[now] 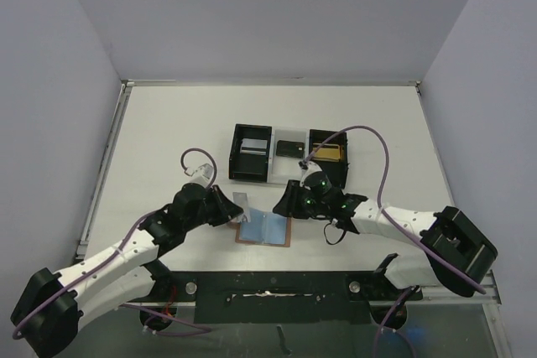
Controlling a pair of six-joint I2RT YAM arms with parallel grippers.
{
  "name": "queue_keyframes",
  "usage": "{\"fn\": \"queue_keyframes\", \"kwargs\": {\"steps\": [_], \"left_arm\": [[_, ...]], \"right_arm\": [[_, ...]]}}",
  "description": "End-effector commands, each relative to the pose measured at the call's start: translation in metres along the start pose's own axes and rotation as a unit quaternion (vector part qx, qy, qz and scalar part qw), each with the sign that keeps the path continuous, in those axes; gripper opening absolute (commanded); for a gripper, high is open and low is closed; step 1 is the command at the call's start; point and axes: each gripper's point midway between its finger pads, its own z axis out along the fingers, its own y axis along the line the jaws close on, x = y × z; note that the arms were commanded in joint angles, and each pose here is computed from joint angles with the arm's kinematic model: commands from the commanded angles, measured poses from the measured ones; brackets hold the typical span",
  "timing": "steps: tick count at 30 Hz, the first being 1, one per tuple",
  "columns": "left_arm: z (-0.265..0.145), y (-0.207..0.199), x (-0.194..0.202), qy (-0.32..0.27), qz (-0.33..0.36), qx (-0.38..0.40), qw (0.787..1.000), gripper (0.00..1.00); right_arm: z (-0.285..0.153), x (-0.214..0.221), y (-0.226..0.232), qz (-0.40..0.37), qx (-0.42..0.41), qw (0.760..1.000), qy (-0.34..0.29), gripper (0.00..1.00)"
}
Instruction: Take the credit cards out of the card holder
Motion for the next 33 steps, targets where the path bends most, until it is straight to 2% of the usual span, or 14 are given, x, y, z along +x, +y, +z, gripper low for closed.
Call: {"fn": "queue_keyframes", "kwargs": {"steps": [1, 5, 8, 12, 17, 23, 25, 28, 33], "left_arm": [[-0.011, -0.015, -0.024, -0.040, 0.018, 0.012, 0.999, 0.00], [-0.017, -0.017, -0.031, -0.060, 0.017, 0.016, 0.998, 0.00], [-0.024, -0.012, -0.040, -0.084, 0.013, 0.004, 0.996, 0.00], [-0.033, -0.013, -0.046, -0.105, 0.009, 0.007, 0.994, 0.00], [-0.033, -0.014, -0.043, -0.099, 0.006, 0.014, 0.995, 0.00], [-0.027, -0.023, -0.040, -0.084, 0.017, 0.037, 0.996, 0.00], [-0.026, -0.030, -0.040, -0.084, 0.019, 0.055, 0.995, 0.00], [-0.024, -0.043, -0.040, -0.078, 0.023, 0.087, 0.993, 0.00], [-0.026, -0.073, -0.033, -0.063, 0.018, 0.181, 0.981, 0.00]], "right_arm": [[-0.003, -0.014, 0.027, -0.029, -0.017, 0.999, -0.028, 0.36], [0.002, -0.014, 0.054, -0.038, -0.075, 0.996, -0.035, 0.39], [0.014, -0.005, 0.063, -0.036, -0.102, 0.994, -0.014, 0.40], [0.035, 0.010, 0.053, -0.033, -0.080, 0.996, 0.024, 0.39], [0.046, 0.021, 0.036, -0.028, -0.042, 0.997, 0.052, 0.36], [0.019, -0.009, 0.046, -0.068, -0.027, 0.997, -0.007, 0.39], [0.006, -0.025, 0.046, -0.075, -0.020, 0.996, -0.040, 0.46], [-0.016, -0.048, 0.045, -0.070, -0.020, 0.993, -0.092, 0.61], [-0.050, -0.075, 0.052, -0.058, -0.078, 0.980, -0.176, 0.78]]}}
